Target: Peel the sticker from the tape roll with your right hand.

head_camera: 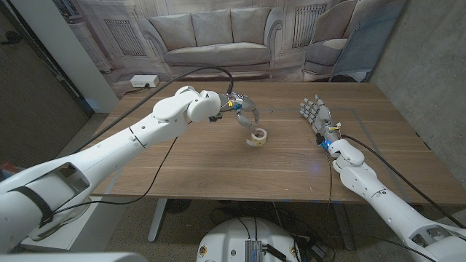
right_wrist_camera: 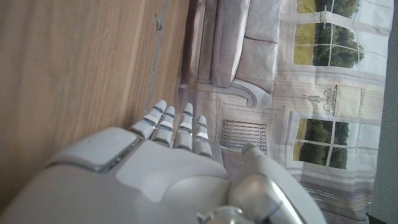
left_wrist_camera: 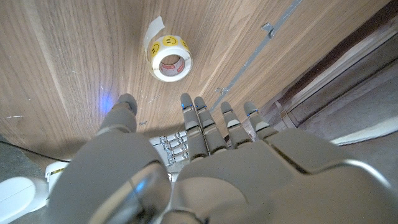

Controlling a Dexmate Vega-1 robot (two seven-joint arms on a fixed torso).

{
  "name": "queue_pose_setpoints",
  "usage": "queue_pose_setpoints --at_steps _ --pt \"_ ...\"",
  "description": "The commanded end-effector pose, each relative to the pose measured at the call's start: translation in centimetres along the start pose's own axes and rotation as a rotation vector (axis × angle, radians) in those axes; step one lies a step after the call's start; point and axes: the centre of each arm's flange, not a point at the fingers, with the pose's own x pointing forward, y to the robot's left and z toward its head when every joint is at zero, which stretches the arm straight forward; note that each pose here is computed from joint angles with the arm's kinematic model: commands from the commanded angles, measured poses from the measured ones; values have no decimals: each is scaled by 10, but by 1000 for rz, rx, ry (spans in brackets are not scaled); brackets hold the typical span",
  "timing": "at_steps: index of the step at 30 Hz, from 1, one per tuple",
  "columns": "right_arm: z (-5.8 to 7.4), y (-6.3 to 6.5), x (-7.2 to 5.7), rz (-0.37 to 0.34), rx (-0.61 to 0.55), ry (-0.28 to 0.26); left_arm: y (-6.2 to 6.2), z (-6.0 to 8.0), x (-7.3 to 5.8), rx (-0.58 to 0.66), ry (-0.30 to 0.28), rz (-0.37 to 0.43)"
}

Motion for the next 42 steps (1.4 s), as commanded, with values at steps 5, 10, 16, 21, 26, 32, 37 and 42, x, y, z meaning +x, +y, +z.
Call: queue_pose_setpoints --at_steps 5,10,16,21,26,32,37,42 --pt "-3 -4 -5 -1 11 -2 -5 14 14 62 25 27" --pt "-4 -6 -5 -1 11 0 -7 19 23 73 31 -9" --pt "-6 -7 -5 -1 17 2 -15 25 32 77 9 -10" --pt "-9 -8 -5 -3 21 4 -18 32 36 127 19 24" --pt "-10 -10 -6 -7 24 5 -20 34 39 140 28 27" --pt "-12 -13 -7 -12 29 9 -25 38 45 138 26 2" --pt "-13 -14 -7 -12 30 11 -28 40 50 155 30 -3" --pt "-14 -16 -7 -12 32 12 -31 44 54 190 47 7"
